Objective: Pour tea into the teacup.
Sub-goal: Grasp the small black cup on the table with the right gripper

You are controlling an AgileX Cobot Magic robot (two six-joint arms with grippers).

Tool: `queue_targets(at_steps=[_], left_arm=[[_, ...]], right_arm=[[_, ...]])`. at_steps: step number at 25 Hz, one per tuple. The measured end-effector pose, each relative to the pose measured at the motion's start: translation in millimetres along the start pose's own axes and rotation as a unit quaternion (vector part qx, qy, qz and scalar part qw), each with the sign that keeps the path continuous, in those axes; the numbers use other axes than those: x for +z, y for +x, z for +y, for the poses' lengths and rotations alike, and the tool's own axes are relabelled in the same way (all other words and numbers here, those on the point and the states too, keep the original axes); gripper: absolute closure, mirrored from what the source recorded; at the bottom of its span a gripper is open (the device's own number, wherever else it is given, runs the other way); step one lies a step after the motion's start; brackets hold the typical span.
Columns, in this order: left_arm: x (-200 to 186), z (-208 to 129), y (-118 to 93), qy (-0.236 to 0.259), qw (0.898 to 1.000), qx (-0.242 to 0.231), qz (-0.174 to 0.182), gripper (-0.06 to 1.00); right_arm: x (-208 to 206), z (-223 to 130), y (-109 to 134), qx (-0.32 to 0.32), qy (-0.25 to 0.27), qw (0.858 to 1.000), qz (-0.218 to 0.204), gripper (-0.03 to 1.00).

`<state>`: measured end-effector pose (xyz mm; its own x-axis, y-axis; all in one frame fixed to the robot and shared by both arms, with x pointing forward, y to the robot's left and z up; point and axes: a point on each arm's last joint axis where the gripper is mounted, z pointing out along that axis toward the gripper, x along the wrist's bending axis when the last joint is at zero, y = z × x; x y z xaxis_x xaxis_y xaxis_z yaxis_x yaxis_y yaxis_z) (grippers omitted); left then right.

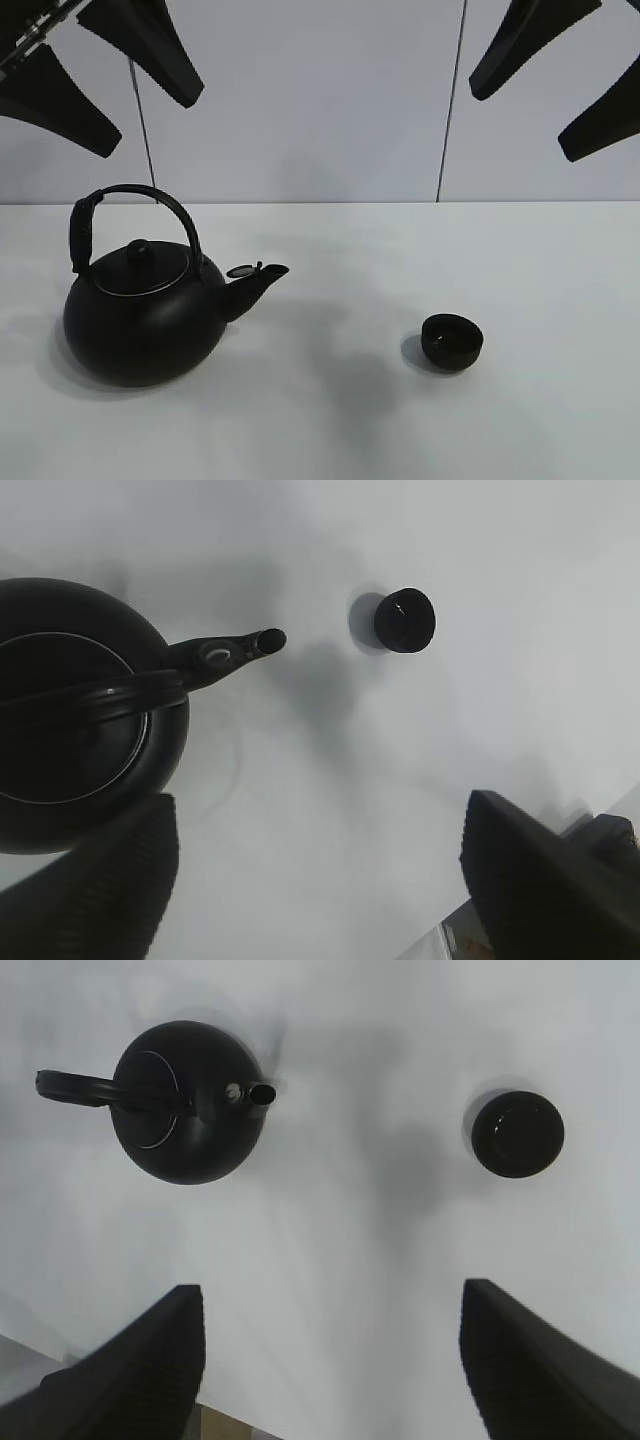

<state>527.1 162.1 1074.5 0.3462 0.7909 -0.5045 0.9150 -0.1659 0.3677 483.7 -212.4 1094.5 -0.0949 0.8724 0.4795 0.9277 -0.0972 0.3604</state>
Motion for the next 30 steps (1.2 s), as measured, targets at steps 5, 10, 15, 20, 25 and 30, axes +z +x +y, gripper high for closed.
queue_targets(at_steps=[5,10,15,20,25,30], left_arm=[[0,0,0,0.000,1.000,0.000,0.000,0.38],[0,0,0,0.000,1.000,0.000,0.000,0.38],[0,0,0,0.000,1.000,0.000,0.000,0.38],[0,0,0,0.000,1.000,0.000,0.000,0.38],[0,0,0,0.000,1.000,0.000,0.000,0.38],[0,0,0,0.000,1.000,0.000,0.000,0.38]], right_arm=[[0,0,-1,-0.044,0.000,0.999,-0.006,0.47],[0,0,-6,-0.094,0.002,0.995,-0.033,0.47],[0,0,-12,-0.127,0.009,0.990,-0.063,0.47],[21,-7,-1,-0.183,0.058,0.978,-0.083,0.47],[65,-16,14,-0.240,0.100,0.957,-0.131,0.45],[109,-14,3,-0.232,0.138,0.947,-0.171,0.30]])
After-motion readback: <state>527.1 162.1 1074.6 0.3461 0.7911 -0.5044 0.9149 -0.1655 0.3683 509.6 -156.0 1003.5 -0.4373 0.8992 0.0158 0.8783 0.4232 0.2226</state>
